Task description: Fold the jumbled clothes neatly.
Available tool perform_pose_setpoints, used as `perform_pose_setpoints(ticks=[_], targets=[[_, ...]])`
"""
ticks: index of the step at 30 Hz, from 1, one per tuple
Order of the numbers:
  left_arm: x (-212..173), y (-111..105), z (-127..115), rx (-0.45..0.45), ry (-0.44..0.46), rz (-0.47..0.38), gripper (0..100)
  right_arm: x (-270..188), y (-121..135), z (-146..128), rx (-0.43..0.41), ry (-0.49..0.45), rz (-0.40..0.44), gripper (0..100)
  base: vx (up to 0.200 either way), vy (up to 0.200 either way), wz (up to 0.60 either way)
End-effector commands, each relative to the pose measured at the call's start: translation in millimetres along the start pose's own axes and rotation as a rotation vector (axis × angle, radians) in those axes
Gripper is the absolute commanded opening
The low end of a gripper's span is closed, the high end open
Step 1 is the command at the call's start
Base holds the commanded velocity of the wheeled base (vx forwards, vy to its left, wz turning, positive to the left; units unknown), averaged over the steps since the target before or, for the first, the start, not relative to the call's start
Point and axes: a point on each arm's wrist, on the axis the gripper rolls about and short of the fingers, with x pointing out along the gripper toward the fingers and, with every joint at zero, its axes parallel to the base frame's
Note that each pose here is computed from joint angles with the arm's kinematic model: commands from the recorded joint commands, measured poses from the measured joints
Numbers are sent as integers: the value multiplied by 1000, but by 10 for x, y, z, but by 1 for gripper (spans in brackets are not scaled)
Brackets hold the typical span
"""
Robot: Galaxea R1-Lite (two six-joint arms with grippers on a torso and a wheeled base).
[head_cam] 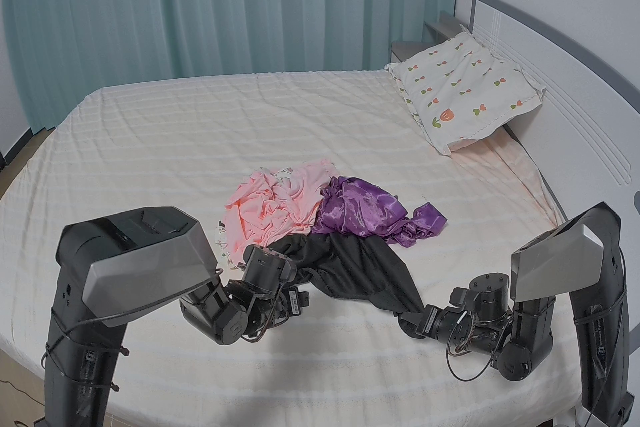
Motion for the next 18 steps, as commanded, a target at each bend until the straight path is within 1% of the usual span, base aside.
perform_pose_setpoints(ticks=[1, 2, 5, 8, 10, 12, 13, 14, 15, 17, 18], targets=[[136, -10, -51, 2, 0, 18, 100, 0, 9, 8, -2, -8, 8, 0, 0, 0, 0], [136, -10, -49, 1, 0, 21, 0, 0, 9, 8, -2, -8, 8, 0, 0, 0, 0], [136, -6, -52, -2, -3, 28, 0, -6, 14, 12, -4, -10, 8, 0, 0, 0, 0], [17, 16, 19, -73, -17, 29, 0, -52, 67, 48, -9, -24, 19, 0, 0, 0, 0], [-174, 3, 142, -135, -44, 9, 0, -118, 153, 87, -14, -44, 32, 0, 0, 0, 0], [-401, 1, 234, -176, -64, -20, 0, -195, 263, 123, -20, -68, 49, 0, 0, 0, 0], [-423, 2, 243, -178, -66, -23, 0, -202, 274, 125, -22, -69, 52, 0, 0, 0, 0], [-634, -7, 350, -199, -89, -58, 0, -248, 381, 164, -18, -91, 80, 0, 0, 0, 0], [-673, -10, 372, -204, -95, -66, 0, -256, 397, 172, -20, -96, 84, 0, 0, 0, 0], [-1009, -35, 556, -235, -152, -122, 0, -352, 561, 287, -34, -145, 139, 0, 0, 0, 0], [-1063, -39, 588, -238, -164, -131, 0, -377, 596, 317, -37, -158, 150, 0, 0, 0, 0]])
